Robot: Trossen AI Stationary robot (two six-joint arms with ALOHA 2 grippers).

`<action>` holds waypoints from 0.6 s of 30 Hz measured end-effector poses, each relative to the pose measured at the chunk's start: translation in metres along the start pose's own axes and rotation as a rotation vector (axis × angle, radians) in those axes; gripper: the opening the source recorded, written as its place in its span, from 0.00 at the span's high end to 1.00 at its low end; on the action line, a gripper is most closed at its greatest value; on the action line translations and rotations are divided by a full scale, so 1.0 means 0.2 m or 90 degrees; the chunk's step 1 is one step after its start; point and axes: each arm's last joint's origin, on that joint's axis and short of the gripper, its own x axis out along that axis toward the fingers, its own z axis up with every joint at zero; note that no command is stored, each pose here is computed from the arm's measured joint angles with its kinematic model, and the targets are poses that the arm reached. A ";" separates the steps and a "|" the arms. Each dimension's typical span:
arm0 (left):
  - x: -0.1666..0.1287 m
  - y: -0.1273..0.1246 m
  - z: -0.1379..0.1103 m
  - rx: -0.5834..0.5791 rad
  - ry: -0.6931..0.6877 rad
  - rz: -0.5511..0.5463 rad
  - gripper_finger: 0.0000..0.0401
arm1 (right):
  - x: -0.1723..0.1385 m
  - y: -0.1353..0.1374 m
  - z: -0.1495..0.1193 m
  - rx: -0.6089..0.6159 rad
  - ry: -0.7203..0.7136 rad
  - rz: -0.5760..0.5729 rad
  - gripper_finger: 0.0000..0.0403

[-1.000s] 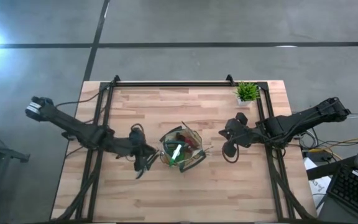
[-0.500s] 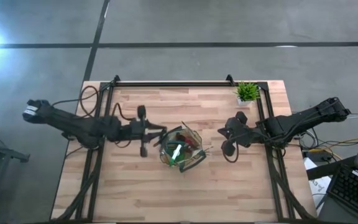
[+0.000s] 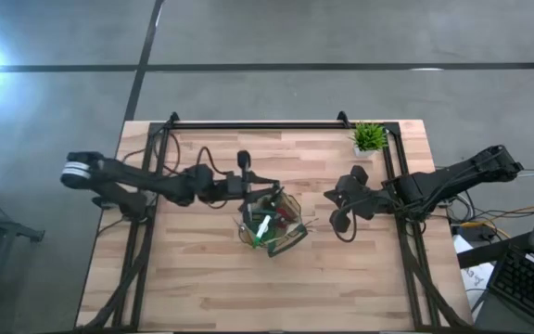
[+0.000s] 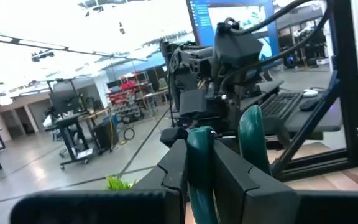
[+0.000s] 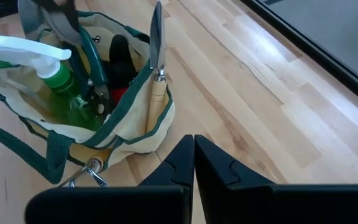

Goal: Pick & Place Garden tools in Gardening bag
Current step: Put the green fruit pruner into the white gardening bag

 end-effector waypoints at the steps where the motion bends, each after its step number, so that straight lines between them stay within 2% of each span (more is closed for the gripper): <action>1: 0.01 -0.01 -0.02 -0.001 -0.004 0.001 0.88 | 0.00 0.00 0.00 0.000 0.000 0.000 0.98; 11: 0.09 -0.06 -0.19 -0.001 -0.024 0.011 0.88 | 0.00 0.00 0.00 -0.009 0.000 0.001 0.98; 18: 0.11 -0.05 -0.27 0.021 0.010 0.064 0.88 | 0.00 0.00 0.00 -0.009 0.000 0.001 0.98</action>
